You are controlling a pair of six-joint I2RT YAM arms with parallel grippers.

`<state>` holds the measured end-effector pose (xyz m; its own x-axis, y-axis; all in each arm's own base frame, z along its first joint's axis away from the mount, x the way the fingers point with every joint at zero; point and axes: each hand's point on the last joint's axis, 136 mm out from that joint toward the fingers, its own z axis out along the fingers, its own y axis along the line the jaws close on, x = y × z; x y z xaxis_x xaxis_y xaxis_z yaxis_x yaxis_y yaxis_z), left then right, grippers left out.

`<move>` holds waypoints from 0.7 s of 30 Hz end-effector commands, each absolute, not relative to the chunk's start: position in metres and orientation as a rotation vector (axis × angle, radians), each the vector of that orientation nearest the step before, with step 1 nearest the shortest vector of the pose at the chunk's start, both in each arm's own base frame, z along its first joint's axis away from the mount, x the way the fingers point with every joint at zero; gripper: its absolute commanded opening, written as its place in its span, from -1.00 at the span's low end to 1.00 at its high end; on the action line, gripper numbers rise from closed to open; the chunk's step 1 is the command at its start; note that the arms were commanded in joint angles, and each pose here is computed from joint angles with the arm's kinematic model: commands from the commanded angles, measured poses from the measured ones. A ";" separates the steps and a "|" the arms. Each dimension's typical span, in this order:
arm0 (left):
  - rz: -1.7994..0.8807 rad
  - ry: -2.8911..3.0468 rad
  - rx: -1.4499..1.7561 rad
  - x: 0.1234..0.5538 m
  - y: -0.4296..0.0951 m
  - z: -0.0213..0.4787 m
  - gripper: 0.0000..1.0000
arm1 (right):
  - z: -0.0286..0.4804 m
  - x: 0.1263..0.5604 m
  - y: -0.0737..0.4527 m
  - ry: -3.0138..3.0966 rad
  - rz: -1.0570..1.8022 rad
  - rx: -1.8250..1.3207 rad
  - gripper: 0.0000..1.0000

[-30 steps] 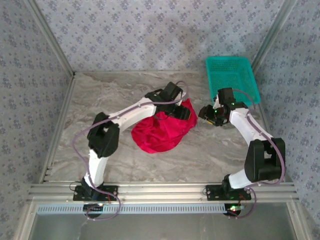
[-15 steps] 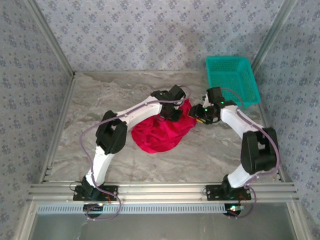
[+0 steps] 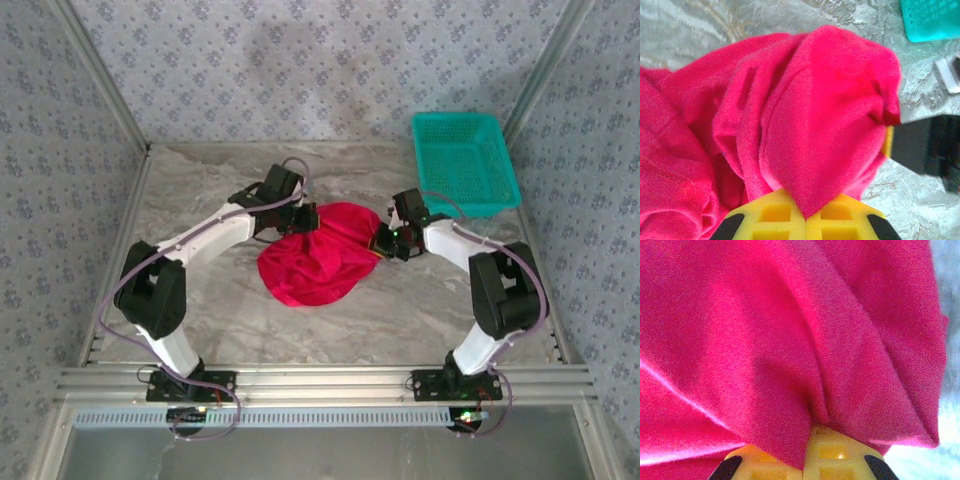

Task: Fold the inside-out t-shirt

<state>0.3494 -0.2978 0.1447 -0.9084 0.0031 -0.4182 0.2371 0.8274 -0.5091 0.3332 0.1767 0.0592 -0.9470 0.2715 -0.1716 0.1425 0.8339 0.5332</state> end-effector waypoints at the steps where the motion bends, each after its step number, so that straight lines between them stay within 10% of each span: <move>1: -0.964 2.547 0.137 0.351 -0.315 0.144 -1.00 | 0.049 0.309 0.174 2.836 0.689 0.299 -0.98; 8: -1.002 2.540 0.170 0.344 -0.324 0.142 -1.00 | 0.108 0.316 0.181 2.704 0.472 0.040 -0.27; 21: -0.994 2.538 0.195 0.341 -0.327 0.147 -1.00 | 0.106 0.347 0.223 2.679 0.405 -0.167 0.04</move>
